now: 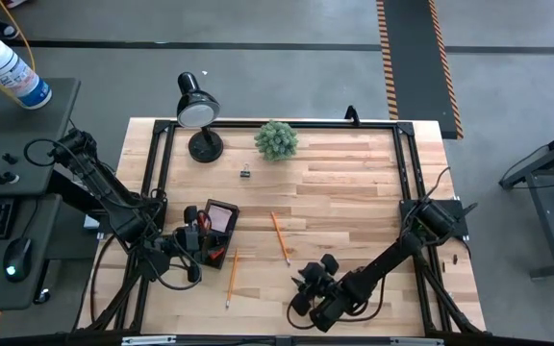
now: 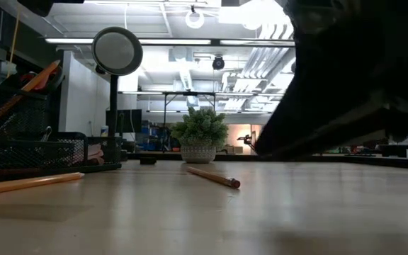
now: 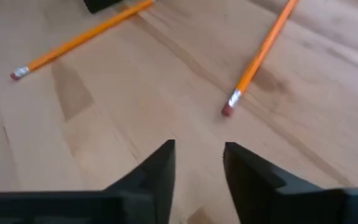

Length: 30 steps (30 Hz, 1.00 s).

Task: Pick and place office supplies into organizer
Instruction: Put the right orange pencil into the desk organizer

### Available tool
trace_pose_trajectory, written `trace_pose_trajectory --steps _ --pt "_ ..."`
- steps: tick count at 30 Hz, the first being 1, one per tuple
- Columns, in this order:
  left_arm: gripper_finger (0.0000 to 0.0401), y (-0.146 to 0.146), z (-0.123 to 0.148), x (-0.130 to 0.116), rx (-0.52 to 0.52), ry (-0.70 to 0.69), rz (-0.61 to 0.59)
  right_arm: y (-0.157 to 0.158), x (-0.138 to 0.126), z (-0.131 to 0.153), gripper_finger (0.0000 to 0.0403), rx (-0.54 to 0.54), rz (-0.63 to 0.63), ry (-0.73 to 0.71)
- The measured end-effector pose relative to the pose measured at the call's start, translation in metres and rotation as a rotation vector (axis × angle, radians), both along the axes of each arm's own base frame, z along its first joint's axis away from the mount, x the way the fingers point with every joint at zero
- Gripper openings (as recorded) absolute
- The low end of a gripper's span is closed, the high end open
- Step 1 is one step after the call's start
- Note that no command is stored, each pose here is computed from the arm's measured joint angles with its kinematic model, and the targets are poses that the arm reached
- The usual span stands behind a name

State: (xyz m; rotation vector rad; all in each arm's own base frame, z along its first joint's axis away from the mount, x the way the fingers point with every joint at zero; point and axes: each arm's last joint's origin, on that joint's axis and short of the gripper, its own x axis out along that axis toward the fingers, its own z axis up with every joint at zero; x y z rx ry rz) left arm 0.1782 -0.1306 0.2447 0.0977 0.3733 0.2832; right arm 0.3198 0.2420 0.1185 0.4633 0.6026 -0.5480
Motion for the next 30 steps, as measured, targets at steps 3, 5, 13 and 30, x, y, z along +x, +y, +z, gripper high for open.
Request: trace_pose_trajectory --steps 3,5,13,30 --pt "0.0124 0.000 0.000 0.000 0.000 0.000 0.000 -0.003 0.002 0.001 0.0152 -0.053 -0.003 -0.015" --pt "0.0124 0.000 0.000 0.000 0.000 0.000 0.000 -0.005 0.005 0.002 0.0167 -0.083 -0.005 -0.030" --pt "0.0124 0.000 0.000 0.000 0.000 0.000 0.000 -0.009 0.010 0.000 0.0186 -0.172 -0.009 -0.052" --pt "0.0124 0.001 -0.001 -0.001 0.005 0.010 0.002 -0.011 0.018 -0.043 0.0168 -0.275 -0.019 -0.033"
